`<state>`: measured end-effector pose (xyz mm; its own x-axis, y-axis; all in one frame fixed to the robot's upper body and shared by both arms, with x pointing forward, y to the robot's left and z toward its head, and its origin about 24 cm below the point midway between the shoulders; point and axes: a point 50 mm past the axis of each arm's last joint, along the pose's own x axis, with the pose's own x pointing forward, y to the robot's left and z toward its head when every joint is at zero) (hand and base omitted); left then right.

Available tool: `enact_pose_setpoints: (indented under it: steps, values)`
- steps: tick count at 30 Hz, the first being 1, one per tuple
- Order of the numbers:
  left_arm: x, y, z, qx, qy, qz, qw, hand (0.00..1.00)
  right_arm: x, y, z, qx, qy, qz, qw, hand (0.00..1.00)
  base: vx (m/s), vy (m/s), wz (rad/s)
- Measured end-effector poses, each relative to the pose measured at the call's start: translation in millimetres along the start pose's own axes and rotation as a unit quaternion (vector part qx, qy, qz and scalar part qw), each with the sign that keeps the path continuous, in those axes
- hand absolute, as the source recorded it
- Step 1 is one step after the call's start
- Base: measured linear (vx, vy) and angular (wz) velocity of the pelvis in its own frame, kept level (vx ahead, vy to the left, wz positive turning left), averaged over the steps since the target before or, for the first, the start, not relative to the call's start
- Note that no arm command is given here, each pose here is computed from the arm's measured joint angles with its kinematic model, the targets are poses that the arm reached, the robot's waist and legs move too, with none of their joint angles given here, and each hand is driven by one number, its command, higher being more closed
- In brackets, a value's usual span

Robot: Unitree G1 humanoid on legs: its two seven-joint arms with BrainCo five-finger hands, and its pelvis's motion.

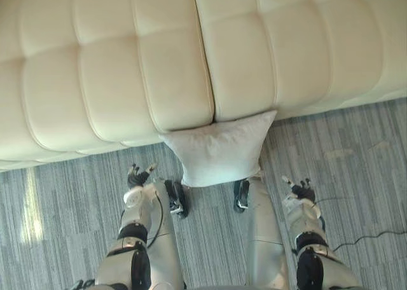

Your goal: Pick up cushions and gather them together orderly.

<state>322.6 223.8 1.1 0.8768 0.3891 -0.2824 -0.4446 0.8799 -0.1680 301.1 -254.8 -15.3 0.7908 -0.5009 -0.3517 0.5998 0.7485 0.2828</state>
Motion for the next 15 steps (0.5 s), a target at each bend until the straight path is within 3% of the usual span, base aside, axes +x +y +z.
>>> enact_pose_setpoints:
  steps: [5,13,15]
  values:
    - [9.4,-47.6,79.4,0.028,-0.131,-0.076,0.988,0.00,6.1,64.5,85.6,-0.040,-0.145,0.107,0.983,0.00,-0.05,-0.038,0.03]
    - [2.0,-91.2,106.5,0.070,-0.181,-0.121,0.973,0.00,-18.8,149.0,121.7,-0.103,-0.222,0.230,0.942,0.00,0.00,-0.023,0.05]
    - [0.6,-96.6,109.9,0.071,-0.187,-0.124,0.972,0.00,-20.6,153.5,126.3,-0.104,-0.231,0.234,0.939,0.00,-0.01,0.004,0.04]
